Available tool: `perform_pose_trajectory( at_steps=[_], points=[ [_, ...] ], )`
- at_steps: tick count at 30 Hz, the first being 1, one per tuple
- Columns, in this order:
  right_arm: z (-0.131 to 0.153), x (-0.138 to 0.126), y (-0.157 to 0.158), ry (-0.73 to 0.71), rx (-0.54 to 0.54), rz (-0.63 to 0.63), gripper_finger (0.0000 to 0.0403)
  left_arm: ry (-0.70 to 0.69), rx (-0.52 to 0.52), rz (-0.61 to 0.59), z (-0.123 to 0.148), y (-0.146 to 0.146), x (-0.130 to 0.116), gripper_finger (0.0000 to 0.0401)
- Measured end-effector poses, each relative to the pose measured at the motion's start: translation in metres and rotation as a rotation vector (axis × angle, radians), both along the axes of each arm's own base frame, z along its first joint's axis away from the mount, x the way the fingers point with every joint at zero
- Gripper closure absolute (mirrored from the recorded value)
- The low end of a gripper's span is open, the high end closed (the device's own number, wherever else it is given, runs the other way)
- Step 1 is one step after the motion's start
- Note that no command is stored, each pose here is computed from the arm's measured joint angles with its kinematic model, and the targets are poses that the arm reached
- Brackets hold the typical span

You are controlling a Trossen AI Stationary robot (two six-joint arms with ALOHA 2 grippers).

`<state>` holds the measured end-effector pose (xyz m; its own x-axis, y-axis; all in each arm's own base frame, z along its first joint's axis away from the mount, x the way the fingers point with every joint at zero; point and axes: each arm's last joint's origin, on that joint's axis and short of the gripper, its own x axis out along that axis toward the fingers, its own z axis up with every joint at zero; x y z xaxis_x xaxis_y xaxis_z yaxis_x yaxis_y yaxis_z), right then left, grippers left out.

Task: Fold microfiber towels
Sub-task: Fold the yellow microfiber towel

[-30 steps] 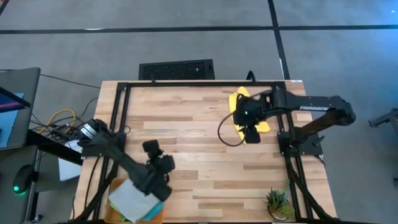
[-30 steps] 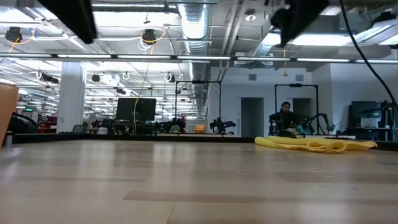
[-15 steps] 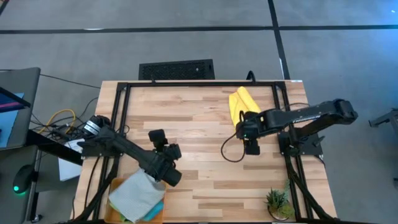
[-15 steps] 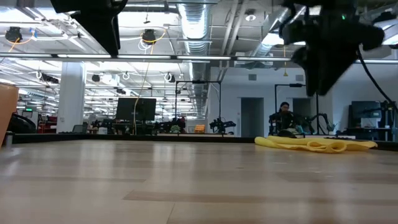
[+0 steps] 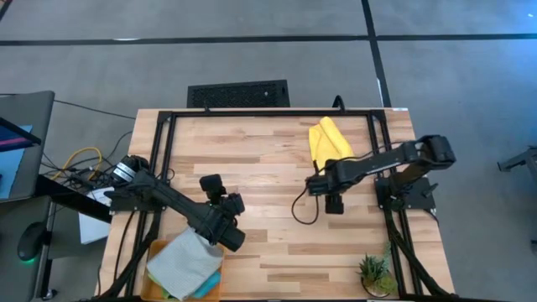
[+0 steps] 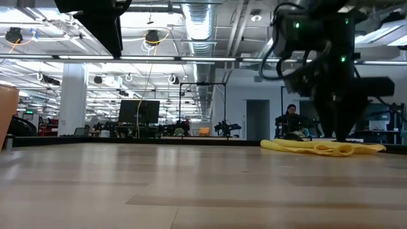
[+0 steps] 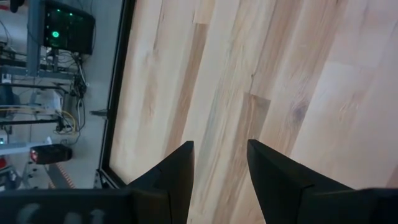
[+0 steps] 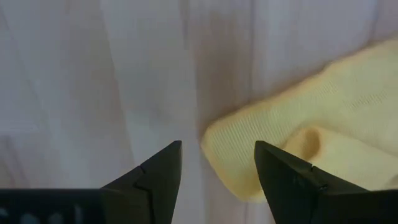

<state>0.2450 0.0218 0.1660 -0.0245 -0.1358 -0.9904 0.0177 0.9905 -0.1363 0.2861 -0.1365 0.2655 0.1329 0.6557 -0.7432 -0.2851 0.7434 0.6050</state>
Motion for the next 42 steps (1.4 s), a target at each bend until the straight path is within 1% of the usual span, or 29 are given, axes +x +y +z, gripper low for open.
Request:
perform_pose_trajectory(
  at_steps=[4, 8, 13, 15, 18, 22, 26, 28, 32, 33, 37, 42],
  points=[
    [-0.015, 0.008, 0.001, 0.026, -0.002, 0.018, 0.0177, -0.007, -0.002, 0.009, 0.0, 0.0, 0.0, 0.0259],
    [-0.028, 0.01, 0.0, 0.082, -0.006, 0.026, 0.0177, -0.011, -0.003, 0.013, 0.0, 0.0, 0.0, 0.0259],
    [-0.035, 0.012, -0.004, 0.121, -0.002, 0.008, 0.0179, -0.006, -0.011, 0.016, 0.0, 0.0, 0.0, 0.0259],
    [-0.035, 0.013, -0.005, 0.126, 0.004, 0.001, 0.0187, 0.0, -0.026, 0.021, -0.001, -0.001, 0.0, 0.0259],
    [-0.034, 0.014, -0.007, 0.111, 0.01, -0.007, 0.0219, -0.003, -0.048, 0.027, -0.001, -0.001, 0.0, 0.0259],
    [-0.035, 0.015, -0.007, 0.102, 0.006, -0.025, 0.029, -0.013, -0.065, 0.039, -0.002, -0.002, 0.001, 0.0259],
    [-0.035, 0.016, -0.008, 0.084, -0.027, -0.031, 0.0368, -0.029, -0.069, 0.057, -0.002, -0.002, 0.001, 0.0259],
    [-0.036, 0.018, -0.009, 0.067, -0.072, -0.027, 0.0391, -0.035, -0.071, 0.061, -0.002, -0.002, 0.001, 0.0259],
    [-0.036, 0.019, -0.008, 0.048, -0.158, -0.015, 0.0383, -0.063, -0.089, 0.06, -0.003, -0.004, 0.004, 0.0259],
    [-0.034, 0.02, -0.008, 0.047, -0.165, -0.015, 0.0383, -0.069, -0.093, 0.06, -0.003, -0.005, 0.004, 0.0259],
    [-0.023, 0.029, -0.008, 0.028, -0.186, -0.022, 0.0397, -0.124, -0.121, 0.074, -0.003, -0.008, 0.007, 0.0259],
    [-0.003, 0.039, -0.001, 0.017, -0.241, 0.021, 0.0394, -0.149, -0.137, 0.063, -0.005, -0.012, 0.01, 0.0259]
  ],
)
